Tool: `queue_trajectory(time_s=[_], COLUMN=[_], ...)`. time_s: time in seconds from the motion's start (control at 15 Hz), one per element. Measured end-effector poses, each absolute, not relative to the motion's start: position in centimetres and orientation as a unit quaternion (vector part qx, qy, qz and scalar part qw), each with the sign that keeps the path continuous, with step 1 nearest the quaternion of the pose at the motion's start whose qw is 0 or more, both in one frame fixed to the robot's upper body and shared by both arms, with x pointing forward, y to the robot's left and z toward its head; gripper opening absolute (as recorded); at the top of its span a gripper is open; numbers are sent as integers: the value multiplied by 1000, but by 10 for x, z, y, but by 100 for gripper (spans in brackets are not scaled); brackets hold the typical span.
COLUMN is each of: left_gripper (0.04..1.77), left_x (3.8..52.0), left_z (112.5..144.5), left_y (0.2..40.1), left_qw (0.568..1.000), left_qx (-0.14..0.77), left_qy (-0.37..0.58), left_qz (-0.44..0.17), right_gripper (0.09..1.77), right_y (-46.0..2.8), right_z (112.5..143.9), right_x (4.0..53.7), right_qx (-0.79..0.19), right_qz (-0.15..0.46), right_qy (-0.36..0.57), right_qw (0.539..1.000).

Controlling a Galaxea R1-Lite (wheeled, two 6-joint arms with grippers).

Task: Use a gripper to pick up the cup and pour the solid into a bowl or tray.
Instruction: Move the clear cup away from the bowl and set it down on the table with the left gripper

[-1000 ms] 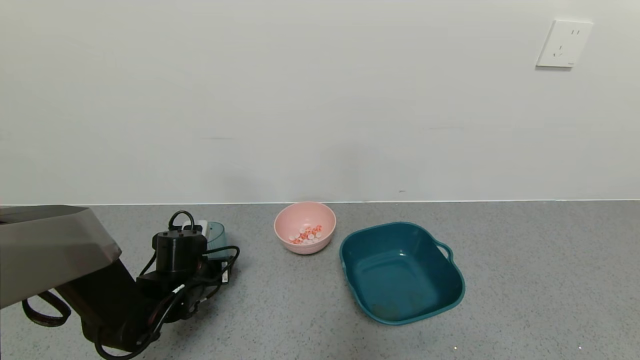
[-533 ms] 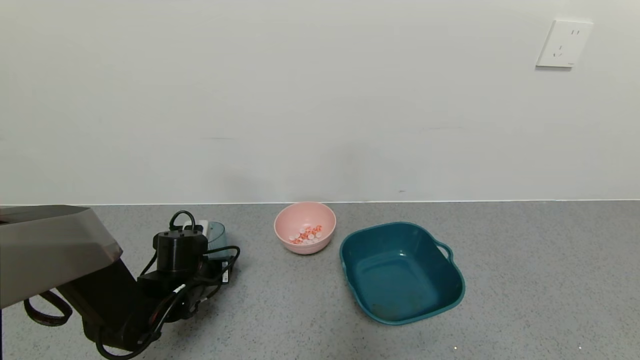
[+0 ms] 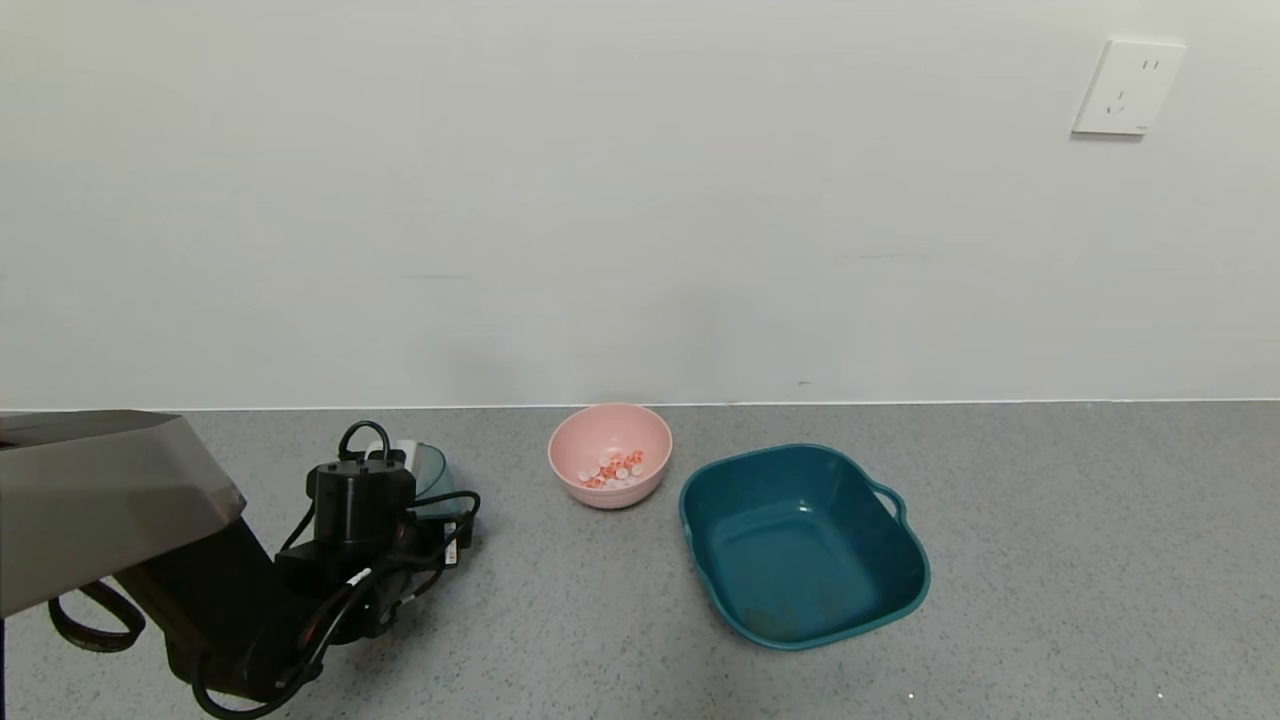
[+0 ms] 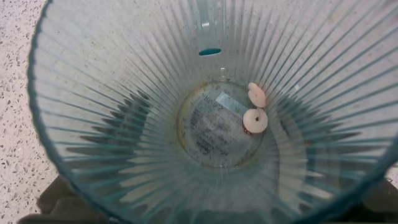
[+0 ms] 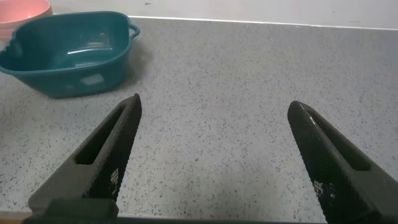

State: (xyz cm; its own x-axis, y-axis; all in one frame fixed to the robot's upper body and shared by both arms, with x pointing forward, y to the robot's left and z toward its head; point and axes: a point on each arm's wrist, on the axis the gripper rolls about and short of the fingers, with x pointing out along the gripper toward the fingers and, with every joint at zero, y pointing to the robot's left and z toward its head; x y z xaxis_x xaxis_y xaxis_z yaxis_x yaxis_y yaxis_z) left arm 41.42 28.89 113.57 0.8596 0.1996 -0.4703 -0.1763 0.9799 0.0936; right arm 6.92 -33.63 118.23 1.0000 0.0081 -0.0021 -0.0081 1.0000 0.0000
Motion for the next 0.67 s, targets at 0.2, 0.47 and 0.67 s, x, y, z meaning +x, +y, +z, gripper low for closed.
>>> queue_trajectory(time_s=[0.2,0.47,0.67], left_gripper=[163,167,168], left_x=[414,403,386], left_z=[1137,1142,1155], left_y=[289,289,292], left_qw=[966,966,967], left_qx=[24,27,27], left_qy=[238,239,233], left_qz=[96,95,94], right_gripper=[171,171,171], right_y=[-336,-336,-336], right_z=[1182,1182,1182], right_x=[69,69,69], right_qx=[0,0,0], right_qz=[4,4,4], right_qy=[1,1,1], right_qw=[1000,1000,1000])
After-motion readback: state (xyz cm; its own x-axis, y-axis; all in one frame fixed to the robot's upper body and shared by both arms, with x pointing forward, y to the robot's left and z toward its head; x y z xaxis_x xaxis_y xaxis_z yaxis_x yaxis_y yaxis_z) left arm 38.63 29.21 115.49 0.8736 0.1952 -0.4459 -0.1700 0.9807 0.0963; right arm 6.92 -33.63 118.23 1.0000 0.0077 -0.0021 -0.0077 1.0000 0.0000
